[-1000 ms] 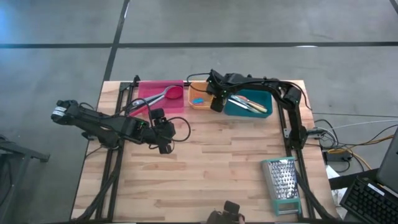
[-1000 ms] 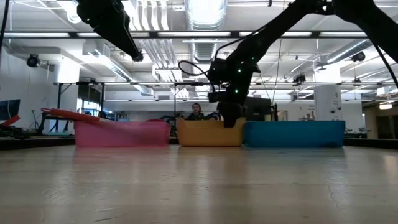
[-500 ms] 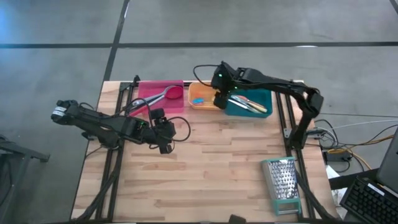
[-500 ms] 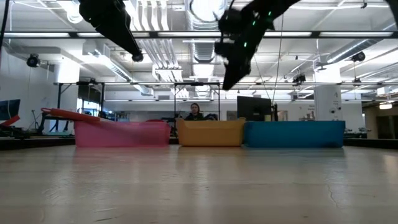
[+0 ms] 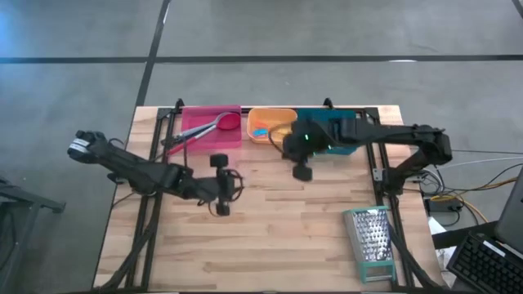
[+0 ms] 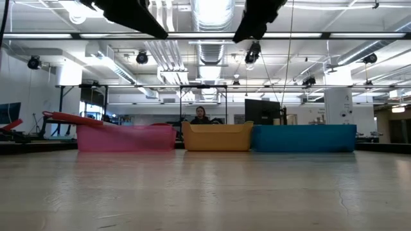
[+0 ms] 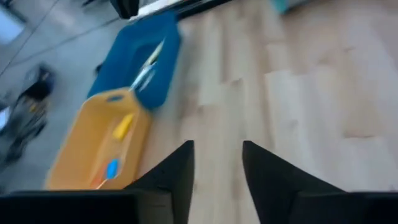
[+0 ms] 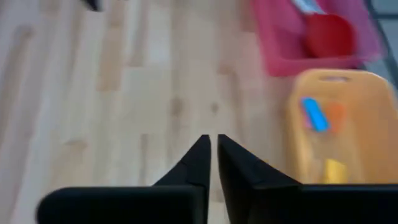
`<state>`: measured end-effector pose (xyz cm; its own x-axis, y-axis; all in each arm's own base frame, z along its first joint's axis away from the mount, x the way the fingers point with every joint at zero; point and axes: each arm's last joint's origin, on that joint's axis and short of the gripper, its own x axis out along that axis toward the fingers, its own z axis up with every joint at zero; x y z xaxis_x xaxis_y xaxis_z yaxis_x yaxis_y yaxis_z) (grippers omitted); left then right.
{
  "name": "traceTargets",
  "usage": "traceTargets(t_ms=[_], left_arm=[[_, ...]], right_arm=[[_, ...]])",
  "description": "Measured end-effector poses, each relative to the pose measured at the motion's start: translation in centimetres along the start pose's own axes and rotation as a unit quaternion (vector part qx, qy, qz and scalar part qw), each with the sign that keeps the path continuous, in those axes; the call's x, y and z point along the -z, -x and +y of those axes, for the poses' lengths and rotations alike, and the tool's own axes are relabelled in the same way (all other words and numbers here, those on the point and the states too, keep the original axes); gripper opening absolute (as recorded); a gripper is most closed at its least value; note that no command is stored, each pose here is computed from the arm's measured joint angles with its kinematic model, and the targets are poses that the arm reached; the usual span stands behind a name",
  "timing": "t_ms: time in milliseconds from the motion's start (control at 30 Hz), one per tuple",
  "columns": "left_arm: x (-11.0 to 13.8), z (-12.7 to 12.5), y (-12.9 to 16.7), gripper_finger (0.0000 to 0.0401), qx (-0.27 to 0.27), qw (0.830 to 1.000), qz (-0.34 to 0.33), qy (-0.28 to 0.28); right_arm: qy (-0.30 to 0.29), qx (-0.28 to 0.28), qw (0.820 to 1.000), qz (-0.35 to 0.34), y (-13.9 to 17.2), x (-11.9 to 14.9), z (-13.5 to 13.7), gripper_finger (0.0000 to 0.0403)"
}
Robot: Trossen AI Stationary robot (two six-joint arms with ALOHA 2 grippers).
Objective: Pick & Place Kitchen Items
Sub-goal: Return to Home Position
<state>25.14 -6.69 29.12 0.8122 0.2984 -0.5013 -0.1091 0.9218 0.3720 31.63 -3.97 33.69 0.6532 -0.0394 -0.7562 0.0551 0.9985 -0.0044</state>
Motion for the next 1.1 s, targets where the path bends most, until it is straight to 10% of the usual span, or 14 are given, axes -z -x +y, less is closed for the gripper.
traceTargets(t_ms=[433, 1100], left_arm=[[3.9, -2.0, 1.0, 0.0007, 0.110, 0.987, -0.117, -0.023], [10.1, 2.2, 5.3, 0.0007, 0.136, 0.967, -0.217, 0.018]], right_arm=[[0.056, -0.064, 0.995, -0.057, -0.4, 5.7, 5.8, 0.0009], [0.091, -0.055, 0.971, -0.214, 2.7, 11.3, 1.1, 0.0008]])
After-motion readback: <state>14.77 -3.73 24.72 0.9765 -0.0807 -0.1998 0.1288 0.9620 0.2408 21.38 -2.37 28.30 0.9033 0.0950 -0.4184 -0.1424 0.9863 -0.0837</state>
